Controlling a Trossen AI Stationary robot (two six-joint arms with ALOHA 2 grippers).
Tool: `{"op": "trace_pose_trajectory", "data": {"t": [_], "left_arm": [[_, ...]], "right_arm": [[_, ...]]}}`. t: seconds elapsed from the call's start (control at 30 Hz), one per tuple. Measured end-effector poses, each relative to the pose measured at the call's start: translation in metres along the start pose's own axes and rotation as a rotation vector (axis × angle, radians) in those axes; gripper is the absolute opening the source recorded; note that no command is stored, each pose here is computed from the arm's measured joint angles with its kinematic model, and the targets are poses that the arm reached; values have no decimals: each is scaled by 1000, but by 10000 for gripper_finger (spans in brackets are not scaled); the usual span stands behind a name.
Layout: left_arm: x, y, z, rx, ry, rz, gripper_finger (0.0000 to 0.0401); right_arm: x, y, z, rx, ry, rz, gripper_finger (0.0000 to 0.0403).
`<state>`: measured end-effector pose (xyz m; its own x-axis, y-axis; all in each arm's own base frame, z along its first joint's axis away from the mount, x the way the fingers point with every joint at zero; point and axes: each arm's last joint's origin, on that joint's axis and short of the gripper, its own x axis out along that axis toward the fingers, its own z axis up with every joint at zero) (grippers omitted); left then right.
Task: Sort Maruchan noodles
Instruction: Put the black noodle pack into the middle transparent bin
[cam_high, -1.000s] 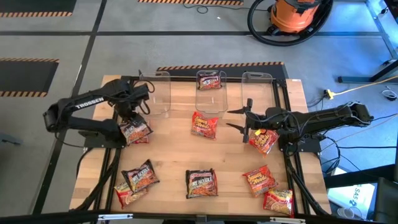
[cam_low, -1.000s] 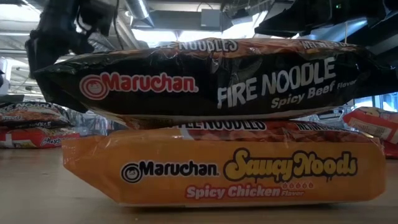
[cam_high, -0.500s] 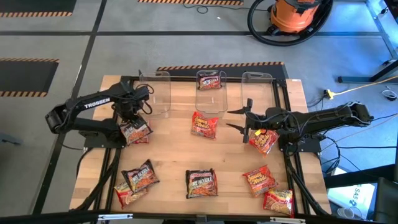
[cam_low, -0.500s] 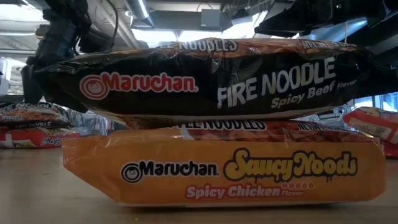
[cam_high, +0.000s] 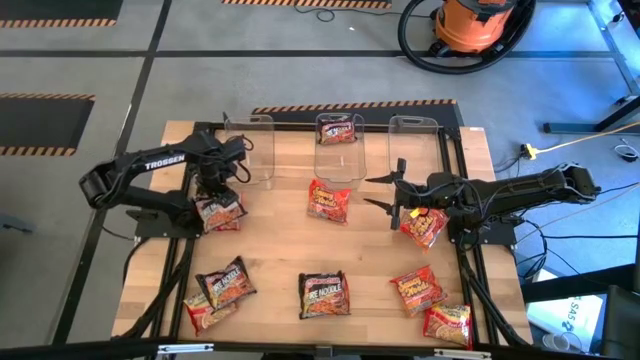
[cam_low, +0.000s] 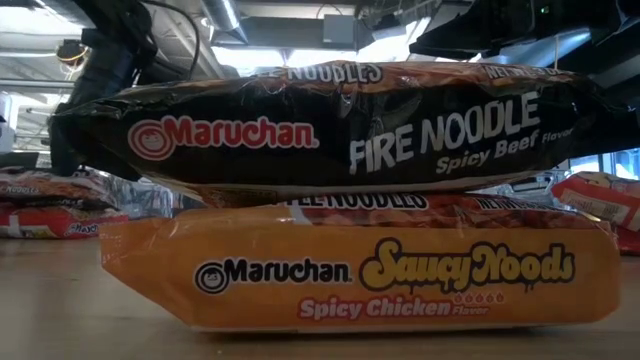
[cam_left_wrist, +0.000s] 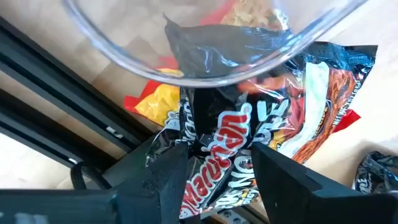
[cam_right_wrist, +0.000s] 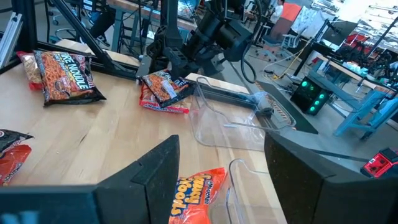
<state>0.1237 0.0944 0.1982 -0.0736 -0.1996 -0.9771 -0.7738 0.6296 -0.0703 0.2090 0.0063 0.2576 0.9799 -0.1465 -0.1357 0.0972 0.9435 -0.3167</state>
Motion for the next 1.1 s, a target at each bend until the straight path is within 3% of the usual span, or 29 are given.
{"op": "trace_pose_trajectory", "data": {"t": [0.4,0.63,1.1], "left_arm": [[0,0,-1,0,15,-6,7],[-6,-9,-8,24,64,51,1],[-78,-58,-28,99,-50,59,0]], "right_arm": [[0,0,0,-4,1,-2,214],[0,0,0,-4,1,-3,214],[5,2,-4,40,29,4,214]]}}
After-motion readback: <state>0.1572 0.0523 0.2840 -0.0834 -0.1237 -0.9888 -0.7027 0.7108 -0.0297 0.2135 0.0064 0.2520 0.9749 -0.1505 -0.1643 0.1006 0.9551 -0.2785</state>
